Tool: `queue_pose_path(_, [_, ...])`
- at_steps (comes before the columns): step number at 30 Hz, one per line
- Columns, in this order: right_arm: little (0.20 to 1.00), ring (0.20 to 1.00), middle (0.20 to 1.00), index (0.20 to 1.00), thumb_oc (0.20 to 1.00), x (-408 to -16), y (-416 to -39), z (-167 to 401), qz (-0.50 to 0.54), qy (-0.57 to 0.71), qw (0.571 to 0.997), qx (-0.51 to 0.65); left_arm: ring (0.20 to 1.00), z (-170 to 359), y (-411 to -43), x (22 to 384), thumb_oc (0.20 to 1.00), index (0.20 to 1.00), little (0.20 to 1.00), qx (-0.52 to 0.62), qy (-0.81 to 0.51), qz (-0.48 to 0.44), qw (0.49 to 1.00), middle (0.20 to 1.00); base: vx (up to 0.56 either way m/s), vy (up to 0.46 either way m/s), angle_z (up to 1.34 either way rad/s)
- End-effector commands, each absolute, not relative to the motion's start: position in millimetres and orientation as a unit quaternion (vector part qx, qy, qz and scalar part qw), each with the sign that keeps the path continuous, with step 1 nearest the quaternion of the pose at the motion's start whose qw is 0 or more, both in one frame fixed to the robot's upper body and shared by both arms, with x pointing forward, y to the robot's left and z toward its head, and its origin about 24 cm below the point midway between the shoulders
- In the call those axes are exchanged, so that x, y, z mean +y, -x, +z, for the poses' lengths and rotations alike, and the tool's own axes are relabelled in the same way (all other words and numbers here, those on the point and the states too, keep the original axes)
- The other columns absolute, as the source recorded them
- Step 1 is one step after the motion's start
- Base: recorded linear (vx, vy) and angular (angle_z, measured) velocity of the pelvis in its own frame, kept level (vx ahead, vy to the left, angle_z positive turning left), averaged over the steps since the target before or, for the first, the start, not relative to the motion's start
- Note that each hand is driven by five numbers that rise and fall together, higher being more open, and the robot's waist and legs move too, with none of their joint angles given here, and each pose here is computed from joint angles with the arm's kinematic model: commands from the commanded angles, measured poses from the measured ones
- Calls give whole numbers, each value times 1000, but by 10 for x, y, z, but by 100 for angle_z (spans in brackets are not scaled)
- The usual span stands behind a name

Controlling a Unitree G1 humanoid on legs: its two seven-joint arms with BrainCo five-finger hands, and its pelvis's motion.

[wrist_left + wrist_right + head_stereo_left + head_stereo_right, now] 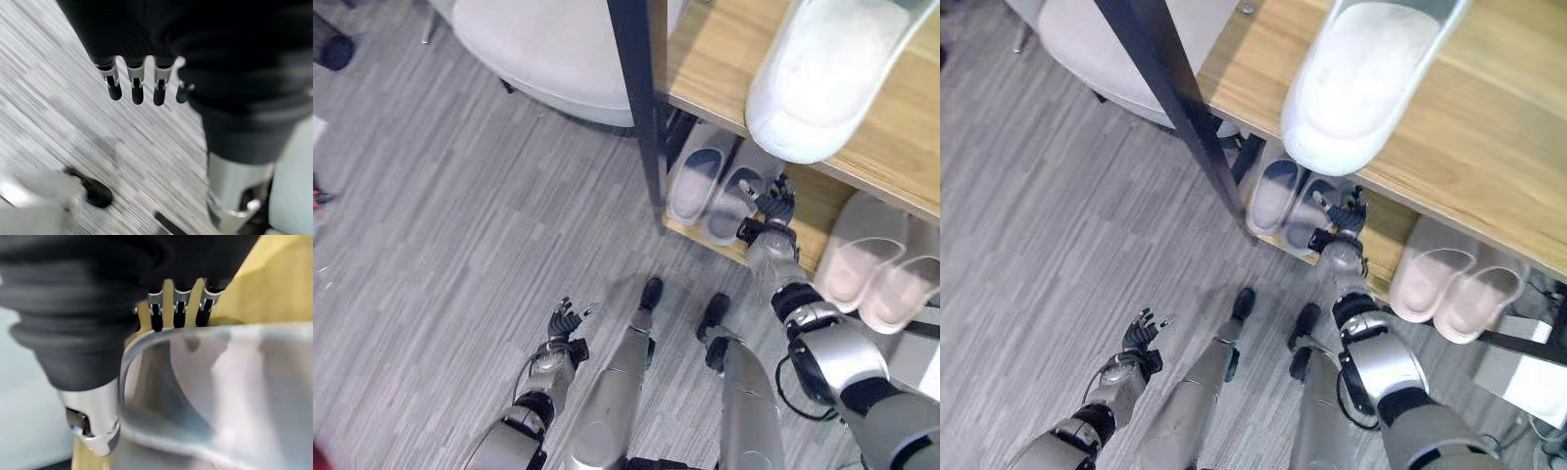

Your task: Arrange the slippers neatly on the shoe rack.

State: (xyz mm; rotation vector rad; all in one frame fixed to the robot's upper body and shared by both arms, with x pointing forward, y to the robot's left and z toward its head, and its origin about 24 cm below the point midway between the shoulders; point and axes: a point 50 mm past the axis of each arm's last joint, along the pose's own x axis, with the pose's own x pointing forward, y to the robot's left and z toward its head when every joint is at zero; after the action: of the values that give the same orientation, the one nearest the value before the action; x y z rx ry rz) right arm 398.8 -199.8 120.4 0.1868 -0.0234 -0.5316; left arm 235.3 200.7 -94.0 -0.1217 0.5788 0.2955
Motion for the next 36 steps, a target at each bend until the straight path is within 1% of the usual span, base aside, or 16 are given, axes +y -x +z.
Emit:
queue_pose_path(1, [1000,1000,1000,1000,1000,-1912,-4085,1605,-209,-94,970,-81,1000,-806,-2493,2065,1000,1000,1000,249,53,126,959,1000,21,-3,10])
queue_pose_path(10, [1000,1000,1000,1000,1000,-1753,-4054,1392,-183,-91,977,-53,1000,-863,-2411,2048,1000,1000,1000,261,50,119,957,1000,-9,10,0])
queue_pose_path(14, [1000,1000,1000,1000,1000,-1664,-3990,1177,-169,-67,983,-28,1000,-881,-2405,2038,1000,1000,1000,267,51,122,954,1000,-17,10,0])
queue_pose_path(16, [1000,1000,1000,1000,1000,-1623,-3902,941,-160,-32,987,1,1000,-896,-2408,2042,1000,1000,1000,275,49,128,952,1000,12,-6,-2])
queue_pose_path(17, [1000,1000,1000,1000,1000,-1622,-3900,939,-160,-31,987,2,1000,-897,-2407,2042,1000,1000,1000,275,49,128,951,1000,57,-16,-4])
queue_pose_path(19, [1000,1000,1000,1000,1000,-1632,-3754,616,-155,18,987,45,1000,-934,-2392,2026,1000,1000,1000,290,48,132,947,1000,88,-24,-3])
queue_pose_path(23, [1000,1000,1000,1000,1000,-1610,-3571,313,-133,57,986,81,1000,-988,-2341,2013,1000,1000,1000,307,48,136,941,1000,86,-10,-4])
queue_pose_path(24, [1000,1000,1000,1000,1000,-1592,-3420,93,-111,88,984,109,1000,-1041,-2277,2012,1000,1000,1000,322,43,137,936,1000,111,-7,-8])
queue_pose_path(25, [1000,1000,1000,1000,1000,-1592,-3419,91,-111,88,984,109,1000,-1042,-2275,2012,1000,1000,1000,323,43,137,936,1000,120,-15,-5])
queue_pose_path(28, [1000,1000,1000,1000,1000,-1629,-3054,-351,-81,111,974,178,1000,-1140,-2153,1982,1000,1000,1000,351,36,128,927,1000,136,-37,-6])
queue_pose_path(29, [1000,1000,1000,1000,1000,-1630,-3053,-351,-82,111,974,178,1000,-1140,-2152,1981,1000,1000,1000,351,36,128,927,1000,79,-25,-4])
queue_pose_path(31, [1000,1000,1000,1000,1000,-1652,-2804,-583,-55,116,968,217,1000,-1203,-2053,1966,1000,1000,1000,368,24,115,922,1000,105,-39,-17])
queue_pose_path(32, [1000,1000,1000,1000,1000,-1653,-2803,-583,-55,117,968,217,1000,-1204,-2052,1965,1000,1000,1000,368,24,115,922,1000,110,-48,-15])
queue_pose_path(33, [1000,1000,1000,1000,1000,-1645,-2664,-672,-15,132,965,228,1000,-1200,-2048,1932,1000,1000,1000,364,6,92,927,1000,46,-26,-14])
queue_pose_path(34, [1000,1000,1000,1000,1000,-1647,-2660,-675,-15,132,964,228,1000,-1202,-2043,1931,1000,1000,1000,365,6,92,926,1000,111,-37,-17])
queue_pose_path(36, [1000,1000,1000,1000,1000,-1710,-2446,-808,7,133,958,253,1000,-1189,-2028,1916,1000,1000,1000,356,-14,69,932,1000,83,-19,-13])
